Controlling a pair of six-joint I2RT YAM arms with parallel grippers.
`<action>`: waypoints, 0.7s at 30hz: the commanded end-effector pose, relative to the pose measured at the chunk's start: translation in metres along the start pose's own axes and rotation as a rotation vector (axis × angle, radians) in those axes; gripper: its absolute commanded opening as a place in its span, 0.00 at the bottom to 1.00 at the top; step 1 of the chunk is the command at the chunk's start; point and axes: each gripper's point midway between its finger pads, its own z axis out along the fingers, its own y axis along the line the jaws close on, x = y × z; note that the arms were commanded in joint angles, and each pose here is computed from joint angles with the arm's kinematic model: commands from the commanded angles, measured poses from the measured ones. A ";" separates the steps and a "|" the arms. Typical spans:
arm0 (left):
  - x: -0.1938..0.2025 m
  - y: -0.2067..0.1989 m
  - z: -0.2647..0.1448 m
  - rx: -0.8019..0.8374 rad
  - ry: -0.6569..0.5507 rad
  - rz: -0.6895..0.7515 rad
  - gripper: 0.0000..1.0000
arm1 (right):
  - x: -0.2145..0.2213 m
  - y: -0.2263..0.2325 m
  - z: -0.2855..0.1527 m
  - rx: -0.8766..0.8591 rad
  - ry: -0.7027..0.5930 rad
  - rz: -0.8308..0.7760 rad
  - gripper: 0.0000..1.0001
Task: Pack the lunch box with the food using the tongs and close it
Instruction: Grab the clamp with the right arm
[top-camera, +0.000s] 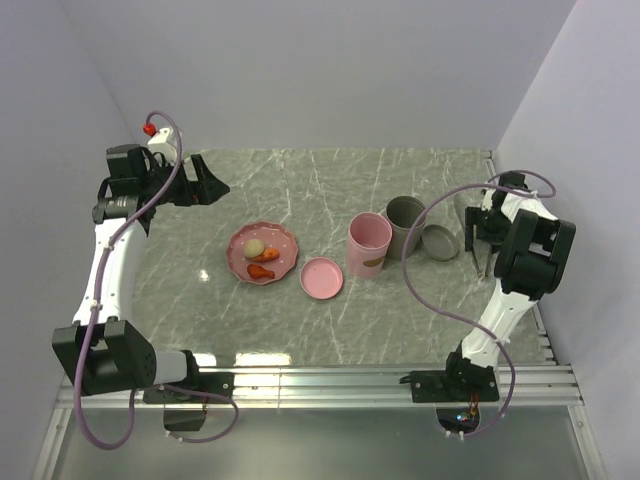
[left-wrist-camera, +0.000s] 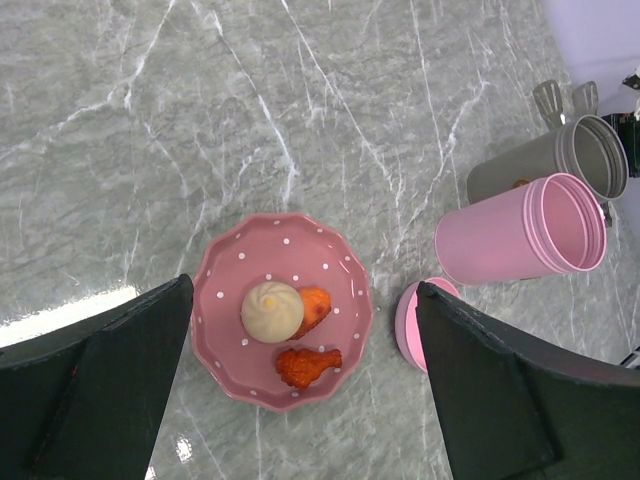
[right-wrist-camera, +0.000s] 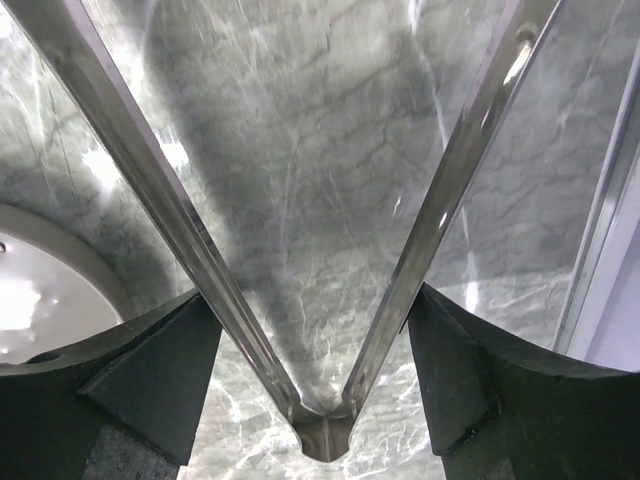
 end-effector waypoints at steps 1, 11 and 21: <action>-0.013 -0.004 0.000 0.033 -0.032 0.016 0.99 | -0.013 -0.004 0.005 -0.001 -0.027 -0.007 0.80; -0.013 -0.005 0.003 0.050 -0.022 -0.001 1.00 | -0.020 -0.001 0.010 -0.031 -0.036 -0.033 0.85; -0.010 0.000 0.006 0.043 -0.011 -0.018 0.99 | -0.027 0.007 -0.002 -0.075 -0.085 -0.028 0.70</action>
